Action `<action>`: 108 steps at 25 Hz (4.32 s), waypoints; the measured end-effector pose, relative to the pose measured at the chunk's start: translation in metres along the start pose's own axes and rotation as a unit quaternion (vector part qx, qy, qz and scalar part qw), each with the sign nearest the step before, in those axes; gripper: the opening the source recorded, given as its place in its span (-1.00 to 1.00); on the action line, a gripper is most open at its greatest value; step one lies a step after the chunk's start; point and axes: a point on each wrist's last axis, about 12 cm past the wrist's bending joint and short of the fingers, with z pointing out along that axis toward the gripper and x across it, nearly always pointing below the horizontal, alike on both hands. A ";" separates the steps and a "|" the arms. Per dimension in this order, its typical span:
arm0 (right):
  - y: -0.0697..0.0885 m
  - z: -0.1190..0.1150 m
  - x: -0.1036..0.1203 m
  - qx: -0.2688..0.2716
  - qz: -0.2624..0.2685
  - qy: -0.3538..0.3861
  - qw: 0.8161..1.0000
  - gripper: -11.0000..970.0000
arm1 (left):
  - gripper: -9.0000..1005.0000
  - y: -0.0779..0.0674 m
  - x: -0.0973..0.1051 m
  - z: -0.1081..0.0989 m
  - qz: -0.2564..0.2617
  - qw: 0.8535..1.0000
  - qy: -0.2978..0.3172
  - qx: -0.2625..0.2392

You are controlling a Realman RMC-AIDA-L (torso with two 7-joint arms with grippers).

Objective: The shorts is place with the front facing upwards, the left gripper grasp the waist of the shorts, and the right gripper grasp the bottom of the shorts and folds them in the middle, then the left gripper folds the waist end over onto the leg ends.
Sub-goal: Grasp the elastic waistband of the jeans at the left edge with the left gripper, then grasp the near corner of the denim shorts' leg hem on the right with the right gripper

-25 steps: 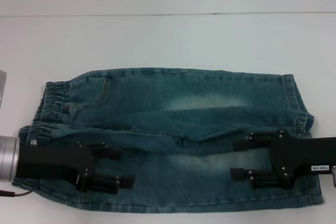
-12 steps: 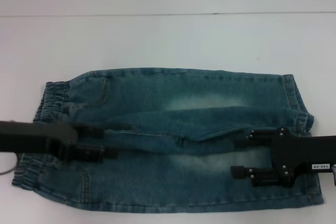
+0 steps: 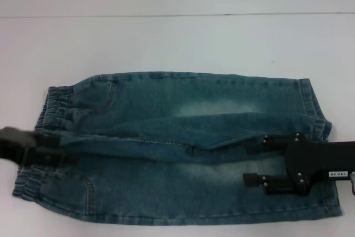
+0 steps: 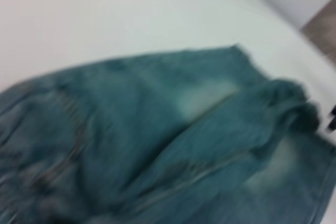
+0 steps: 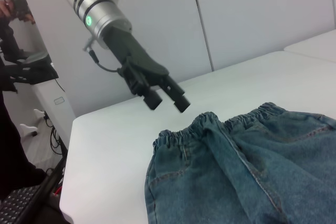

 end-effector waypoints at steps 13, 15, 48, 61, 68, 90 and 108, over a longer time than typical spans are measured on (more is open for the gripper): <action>-0.007 0.001 -0.011 -0.006 -0.009 0.007 1.000 0.51 | 0.79 0.016 0.032 -0.017 -0.070 0.990 0.061 -0.104; -0.008 0.002 -0.012 -0.007 -0.011 0.007 1.000 0.51 | 0.79 0.020 0.036 -0.018 -0.079 0.987 0.064 -0.121; -0.010 0.006 -0.016 -0.010 -0.019 0.007 1.000 0.51 | 0.74 0.020 0.030 0.004 -0.063 0.989 0.099 -0.089; -0.011 0.007 -0.017 -0.006 -0.020 0.005 1.000 0.51 | 0.21 0.021 0.027 0.007 -0.038 0.989 0.099 -0.101; -0.012 0.008 -0.018 -0.006 -0.021 0.005 1.000 0.51 | -0.38 0.019 0.025 0.009 -0.032 0.990 0.100 -0.095; -0.023 -0.074 -0.066 -0.030 0.093 0.096 0.991 0.51 | -0.91 0.019 0.003 0.014 -0.032 0.991 0.090 -0.096; -0.019 -0.090 -0.038 -0.022 0.168 0.317 0.933 0.50 | -0.91 0.021 -0.004 0.014 -0.029 0.990 0.081 -0.108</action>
